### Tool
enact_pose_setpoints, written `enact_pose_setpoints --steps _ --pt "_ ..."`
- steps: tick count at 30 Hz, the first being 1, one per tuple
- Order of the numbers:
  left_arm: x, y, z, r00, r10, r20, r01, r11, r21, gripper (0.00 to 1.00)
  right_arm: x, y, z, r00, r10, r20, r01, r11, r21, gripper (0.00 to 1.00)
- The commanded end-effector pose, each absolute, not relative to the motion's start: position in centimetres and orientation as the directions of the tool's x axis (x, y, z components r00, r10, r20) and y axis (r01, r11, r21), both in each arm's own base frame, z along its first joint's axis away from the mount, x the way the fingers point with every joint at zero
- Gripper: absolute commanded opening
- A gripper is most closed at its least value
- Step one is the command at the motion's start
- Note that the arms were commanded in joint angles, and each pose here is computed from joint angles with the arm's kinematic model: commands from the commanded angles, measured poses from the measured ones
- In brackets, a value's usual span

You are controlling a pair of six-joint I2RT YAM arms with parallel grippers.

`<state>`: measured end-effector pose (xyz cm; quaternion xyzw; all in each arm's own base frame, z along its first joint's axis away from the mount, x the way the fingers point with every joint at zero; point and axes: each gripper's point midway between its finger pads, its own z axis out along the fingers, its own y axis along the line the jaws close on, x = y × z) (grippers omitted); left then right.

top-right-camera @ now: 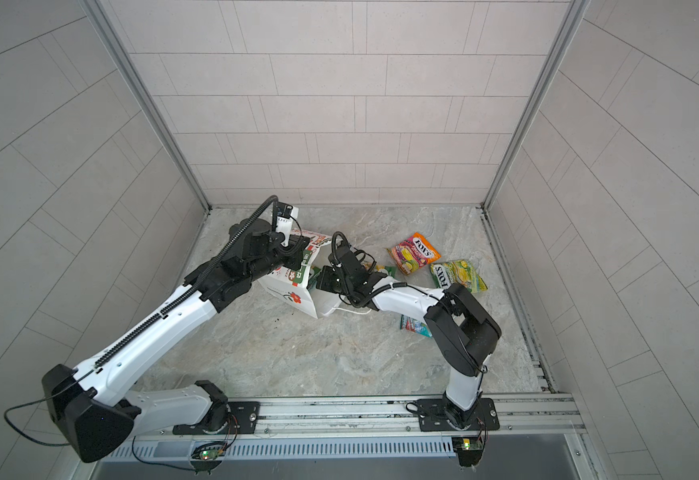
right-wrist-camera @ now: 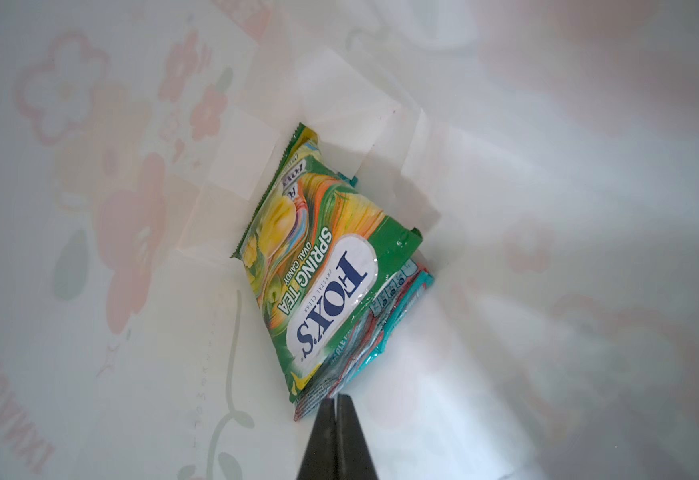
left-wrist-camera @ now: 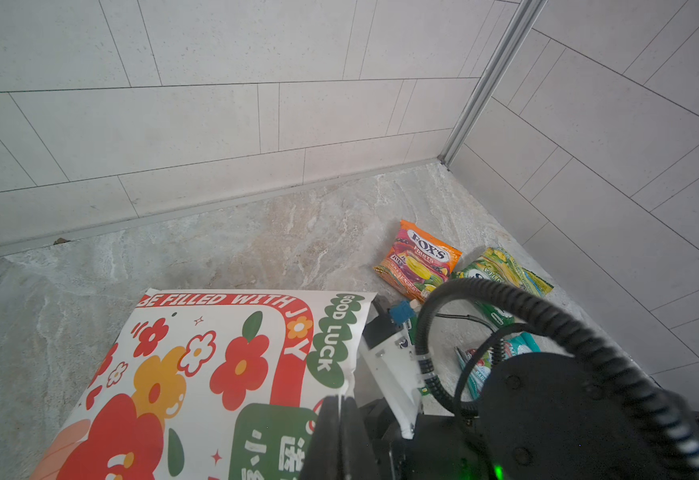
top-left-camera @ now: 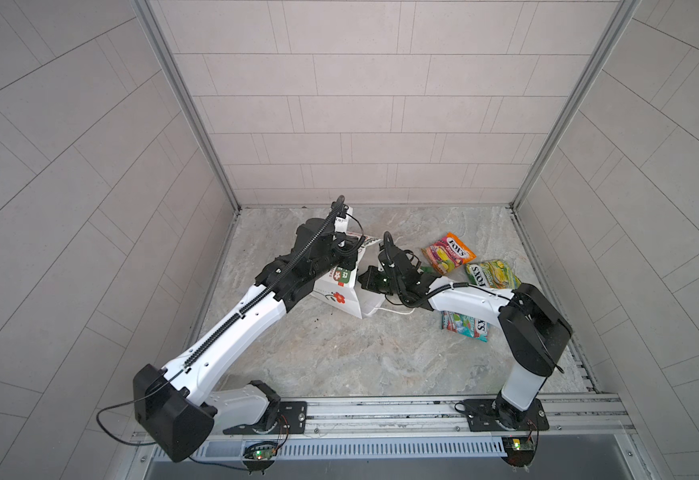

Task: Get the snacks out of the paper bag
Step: 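Reach deep into the bag with the right gripper toward the green Spring Tea packet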

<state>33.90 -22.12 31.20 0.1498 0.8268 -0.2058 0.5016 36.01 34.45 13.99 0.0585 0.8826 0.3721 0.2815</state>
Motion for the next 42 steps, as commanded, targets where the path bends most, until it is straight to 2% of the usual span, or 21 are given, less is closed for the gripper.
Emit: enact_pose_setpoints --steps 1,8,9,10,11,17,27,32,42 --pt "34.1 -21.8 31.9 -0.431 0.039 -0.902 0.442 0.880 -0.173 0.00 36.1 32.7 14.9 -0.812 0.326 -0.485 -0.103 0.736 0.669 0.00" --pt "33.9 -22.1 32.1 -0.432 0.037 -0.901 0.460 0.869 -0.185 0.00 35.5 32.4 14.6 -0.831 0.283 -0.478 -0.111 0.759 0.642 0.00" --pt "33.9 -22.2 32.1 -0.431 0.034 -0.902 0.461 0.868 -0.187 0.00 35.3 32.8 14.3 -0.839 0.272 -0.472 -0.116 0.758 0.642 0.04" --pt "33.9 -22.2 32.1 -0.430 0.035 -0.902 0.463 0.866 -0.187 0.00 35.1 33.1 14.1 -0.845 0.260 -0.468 -0.119 0.761 0.638 0.15" --pt "33.8 -22.2 32.2 -0.429 0.035 -0.903 0.465 0.865 -0.188 0.00 34.8 33.5 13.9 -0.847 0.245 -0.471 -0.129 0.766 0.630 0.22" --pt "33.1 -22.8 32.5 -0.420 0.052 -0.906 0.510 0.839 -0.189 0.00 33.2 35.0 12.9 -0.857 0.155 -0.491 -0.186 0.796 0.576 0.31" --pt "31.0 -22.7 32.2 -0.357 0.184 -0.916 0.606 0.792 -0.076 0.00 32.5 36.3 11.8 -0.847 0.116 -0.519 -0.185 0.851 0.492 0.38" --pt "30.5 -22.8 32.8 -0.320 0.172 -0.931 0.626 0.776 -0.072 0.00 33.5 36.8 11.4 -0.845 0.167 -0.509 -0.137 0.852 0.506 0.39" --pt "31.1 -22.8 32.5 -0.338 0.111 -0.935 0.599 0.792 -0.122 0.00 35.0 38.0 10.3 -0.833 0.277 -0.479 -0.054 0.821 0.569 0.37"
